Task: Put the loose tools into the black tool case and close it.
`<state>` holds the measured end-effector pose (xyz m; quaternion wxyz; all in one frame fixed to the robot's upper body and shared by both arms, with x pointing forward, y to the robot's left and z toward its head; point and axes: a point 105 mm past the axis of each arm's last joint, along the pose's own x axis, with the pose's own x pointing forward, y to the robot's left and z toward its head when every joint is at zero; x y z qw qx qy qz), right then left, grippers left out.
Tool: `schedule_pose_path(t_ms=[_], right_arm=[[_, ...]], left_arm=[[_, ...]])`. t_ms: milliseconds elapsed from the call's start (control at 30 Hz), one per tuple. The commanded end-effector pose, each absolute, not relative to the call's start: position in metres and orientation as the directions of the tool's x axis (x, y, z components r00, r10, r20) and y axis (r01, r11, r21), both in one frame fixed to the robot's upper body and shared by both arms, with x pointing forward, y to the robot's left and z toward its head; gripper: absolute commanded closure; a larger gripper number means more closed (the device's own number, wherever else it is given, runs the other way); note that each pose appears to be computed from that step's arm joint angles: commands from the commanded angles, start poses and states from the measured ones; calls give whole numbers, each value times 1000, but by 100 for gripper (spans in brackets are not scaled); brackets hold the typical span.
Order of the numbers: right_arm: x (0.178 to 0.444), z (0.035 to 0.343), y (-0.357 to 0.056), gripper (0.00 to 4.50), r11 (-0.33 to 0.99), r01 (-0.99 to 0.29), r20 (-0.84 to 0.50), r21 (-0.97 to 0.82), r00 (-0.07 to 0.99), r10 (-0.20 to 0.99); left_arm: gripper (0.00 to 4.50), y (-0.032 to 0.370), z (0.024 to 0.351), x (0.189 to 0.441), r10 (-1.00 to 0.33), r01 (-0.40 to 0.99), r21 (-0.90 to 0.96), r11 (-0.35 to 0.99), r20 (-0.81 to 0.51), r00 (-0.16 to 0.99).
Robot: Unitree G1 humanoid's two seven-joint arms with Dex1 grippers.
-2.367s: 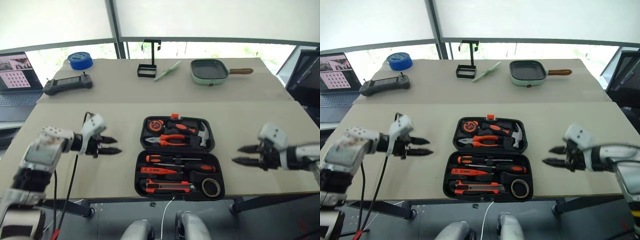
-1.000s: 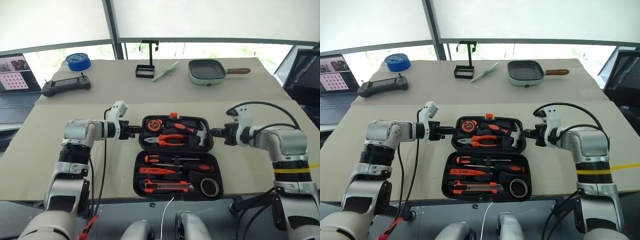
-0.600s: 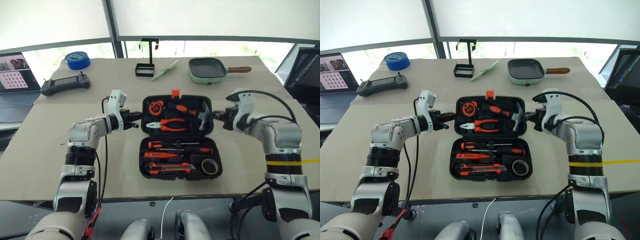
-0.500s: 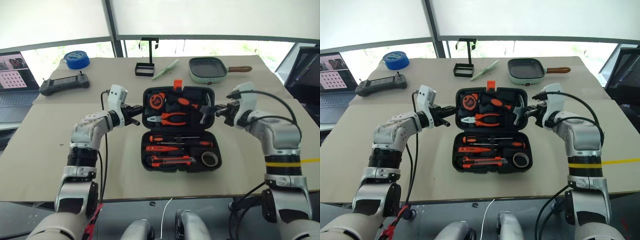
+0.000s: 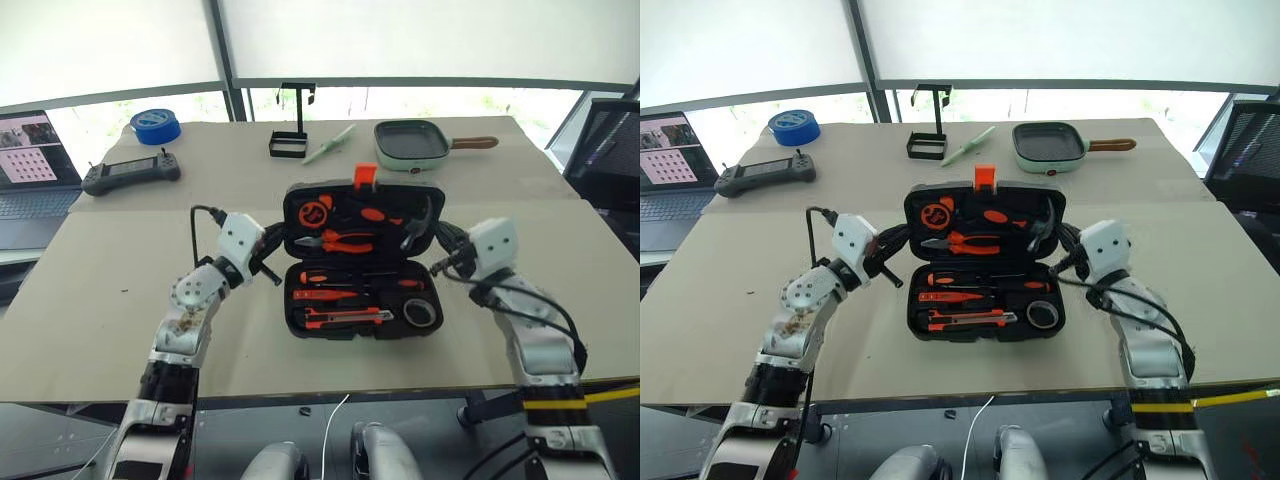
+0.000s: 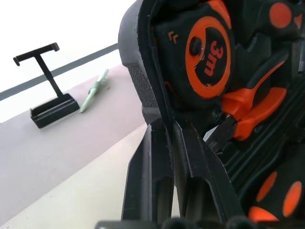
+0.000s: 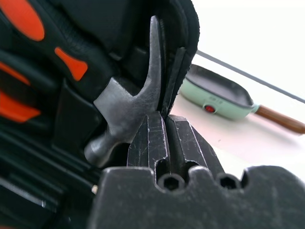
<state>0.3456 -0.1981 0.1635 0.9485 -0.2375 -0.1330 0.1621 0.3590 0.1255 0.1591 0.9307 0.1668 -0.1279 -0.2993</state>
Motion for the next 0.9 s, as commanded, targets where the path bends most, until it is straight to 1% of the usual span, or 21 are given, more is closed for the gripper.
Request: schedule_pose_path(t_ms=[33, 100, 167, 200, 233, 267, 300, 333, 367, 433, 467, 533, 567, 633, 667, 700, 767, 800, 833, 900], right_arm=[[328, 154, -202, 445, 786, -237, 168, -572, 903, 394], [317, 147, -200, 445, 781, -270, 147, -564, 897, 416], [304, 147, -197, 378, 772, -317, 131, -551, 880, 456], [298, 150, -198, 354, 765, -331, 123, -553, 875, 468], [291, 155, -200, 318, 756, -350, 105, -554, 871, 480], [286, 158, -201, 288, 749, -363, 90, -555, 868, 488], [276, 165, -206, 247, 742, -403, 56, -535, 860, 508], [268, 169, -208, 220, 736, -437, 30, -518, 850, 526], [255, 169, -210, 178, 732, -508, -22, -454, 828, 561], [231, 159, -206, 178, 673, -644, -153, -364, 754, 639], [218, 149, -201, 178, 626, -716, -223, -309, 694, 685], [205, 140, -196, 178, 573, -780, -290, -249, 625, 725], [200, 133, -193, 178, 550, -806, -330, -219, 591, 736], [188, 121, -185, 178, 463, -868, -404, -180, 494, 770], [186, 118, -183, 178, 438, -883, -421, -169, 467, 777], [185, 116, -180, 201, 418, -895, -436, -156, 442, 784], [188, 110, -175, 251, 387, -909, -463, -156, 413, 784], [192, 107, -172, 285, 372, -913, -470, -164, 404, 784], [196, 105, -169, 322, 356, -918, -480, -174, 394, 784], [203, 100, -166, 384, 329, -923, -499, -200, 385, 776]], left_arm=[[450, 151, 159, 355, -517, 428, 405, 808, 140, 845], [450, 155, 155, 348, -516, 439, 382, 813, 123, 848], [379, 157, 158, 337, -544, 476, 358, 803, 115, 831], [359, 157, 162, 331, -557, 490, 355, 796, 112, 823], [315, 159, 166, 324, -574, 515, 339, 787, 96, 813], [285, 160, 168, 319, -585, 533, 328, 780, 82, 807], [242, 164, 172, 306, -624, 590, 284, 756, 40, 781], [215, 165, 174, 296, -655, 633, 249, 733, 7, 756], [166, 172, 173, 280, -704, 700, 202, 685, -65, 708], [166, 187, 166, 255, -761, 787, 80, 611, -215, 612], [166, 198, 159, 248, -768, 806, 13, 592, -297, 568], [166, 210, 153, 244, -764, 811, -52, 583, -375, 526], [166, 216, 151, 248, -756, 818, -26, 575, -400, 519], [166, 231, 142, 269, -704, 820, 82, 566, -470, 533], [166, 235, 139, 276, -690, 823, 110, 557, -490, 533], [161, 236, 139, 289, -679, 823, 157, 546, -493, 545], [217, 228, 146, 327, -672, 807, 260, 531, -451, 587], [241, 219, 149, 347, -672, 803, 313, 508, -438, 596], [286, 204, 153, 363, -689, 807, 355, 472, -423, 589], [365, 179, 156, 386, -710, 811, 416, 412, -412, 572]])
